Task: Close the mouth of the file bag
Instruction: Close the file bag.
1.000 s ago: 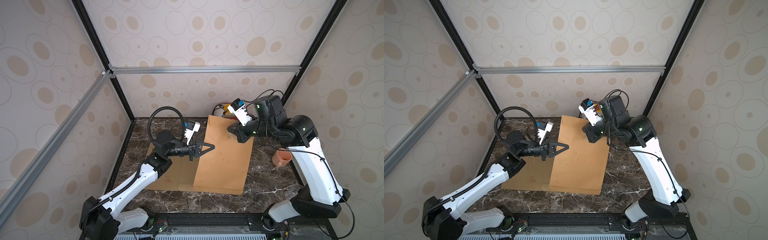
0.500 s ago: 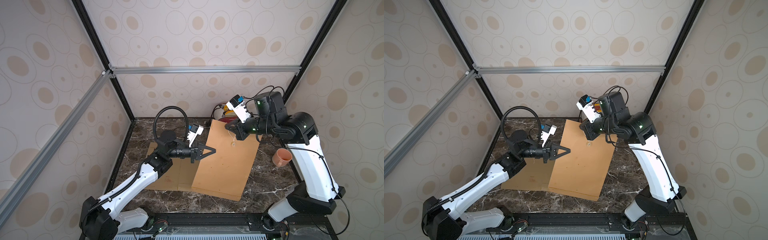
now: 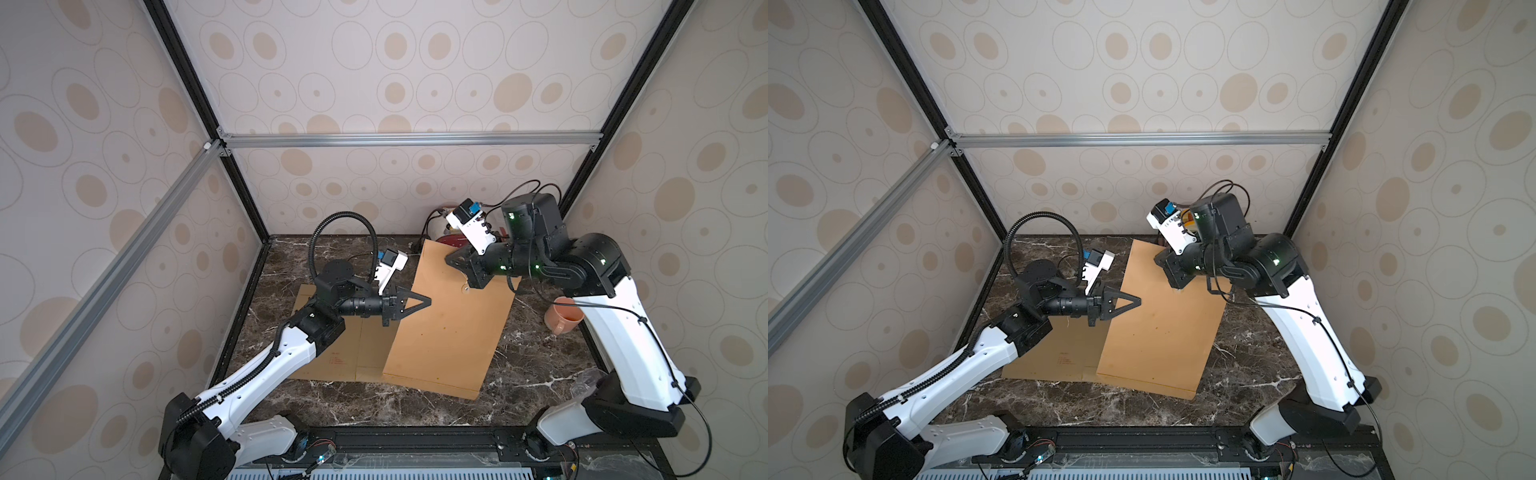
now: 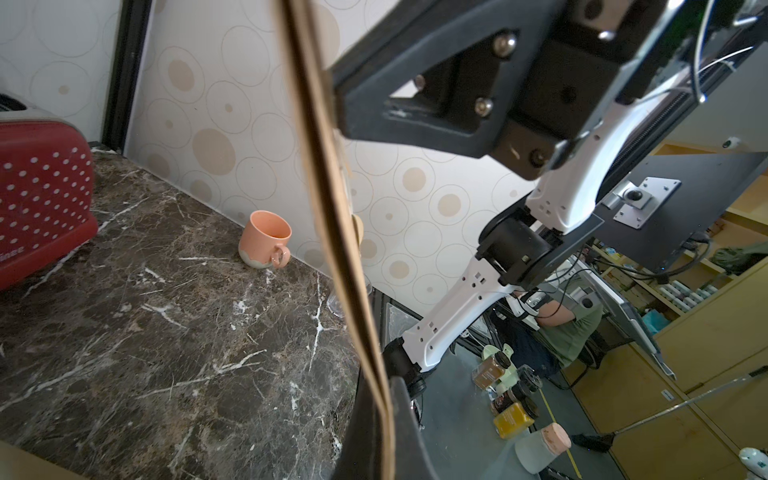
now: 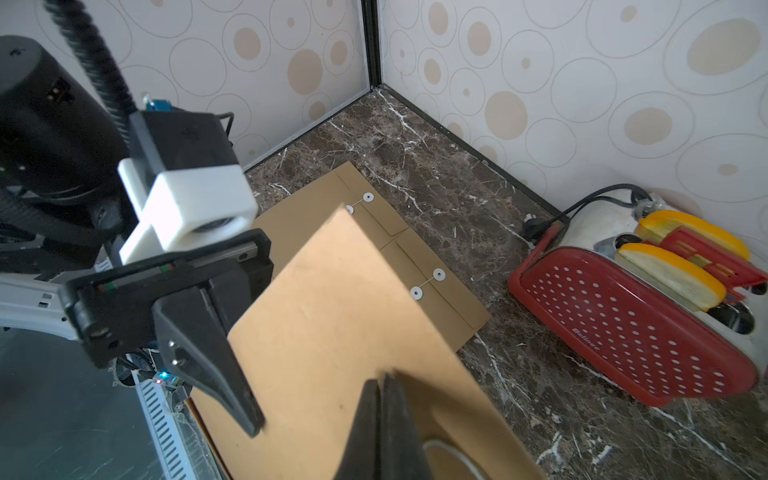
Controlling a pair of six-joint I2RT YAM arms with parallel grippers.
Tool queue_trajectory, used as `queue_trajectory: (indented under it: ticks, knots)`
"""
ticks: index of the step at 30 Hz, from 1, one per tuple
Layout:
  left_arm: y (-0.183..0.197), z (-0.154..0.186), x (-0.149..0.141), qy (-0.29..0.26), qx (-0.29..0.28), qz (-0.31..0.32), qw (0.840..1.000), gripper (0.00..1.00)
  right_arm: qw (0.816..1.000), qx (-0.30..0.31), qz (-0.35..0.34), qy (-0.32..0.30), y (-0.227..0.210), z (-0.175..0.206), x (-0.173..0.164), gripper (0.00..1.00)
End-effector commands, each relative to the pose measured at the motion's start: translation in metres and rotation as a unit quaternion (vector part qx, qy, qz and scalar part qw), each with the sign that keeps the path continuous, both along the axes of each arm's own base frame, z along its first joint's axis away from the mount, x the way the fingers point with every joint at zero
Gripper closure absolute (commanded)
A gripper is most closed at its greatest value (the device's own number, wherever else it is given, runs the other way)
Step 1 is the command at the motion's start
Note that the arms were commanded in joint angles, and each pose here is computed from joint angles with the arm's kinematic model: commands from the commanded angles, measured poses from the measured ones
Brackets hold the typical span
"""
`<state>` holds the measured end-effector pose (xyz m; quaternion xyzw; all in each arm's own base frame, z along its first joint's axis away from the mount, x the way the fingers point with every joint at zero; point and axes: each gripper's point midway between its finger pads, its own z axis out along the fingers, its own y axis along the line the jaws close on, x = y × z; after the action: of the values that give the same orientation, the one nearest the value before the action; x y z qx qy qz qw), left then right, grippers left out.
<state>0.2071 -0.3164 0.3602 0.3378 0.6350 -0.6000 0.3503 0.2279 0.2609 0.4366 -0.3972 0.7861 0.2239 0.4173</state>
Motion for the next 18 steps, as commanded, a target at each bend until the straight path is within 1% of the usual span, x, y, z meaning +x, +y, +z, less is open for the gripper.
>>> queue_trajectory:
  ticks: [1, 4, 7, 9, 12, 13, 16, 18]
  knots:
    - [0.005, 0.023, -0.002, -0.053, -0.005, 0.020, 0.998, 1.00, 0.997, 0.042, -0.018, -0.062, -0.023, 0.031, -0.010, 0.98]
    - [0.004, 0.023, -0.002, -0.051, -0.004, 0.016, 0.999, 1.00, 0.996, 0.043, -0.018, -0.081, -0.031, 0.033, -0.016, 0.97]
    - [0.004, 0.022, -0.003, -0.051, -0.004, 0.014, 0.999, 1.00, 0.996, 0.015, 0.000, -0.093, -0.038, 0.032, -0.023, 0.90]
    - [0.004, 0.023, -0.004, -0.054, -0.005, 0.011, 0.998, 1.00, 0.993, -0.006, 0.038, -0.110, -0.037, 0.029, -0.031, 0.87]
    - [0.004, 0.025, -0.008, -0.054, -0.008, -0.002, 0.999, 1.00, 0.984, -0.030, 0.105, -0.144, -0.032, 0.021, -0.043, 0.78]
    - [0.004, 0.026, -0.008, -0.055, -0.009, -0.002, 0.998, 1.00, 0.980, -0.037, 0.117, -0.154, -0.031, 0.019, -0.045, 0.75]
    - [0.004, 0.027, -0.009, -0.054, -0.011, -0.003, 0.998, 1.00, 0.977, -0.053, 0.110, -0.173, -0.035, 0.015, -0.040, 0.70]
    - [0.004, 0.028, -0.009, -0.054, -0.013, -0.003, 0.998, 1.00, 0.978, -0.056, 0.108, -0.168, -0.034, 0.009, -0.038, 0.71]
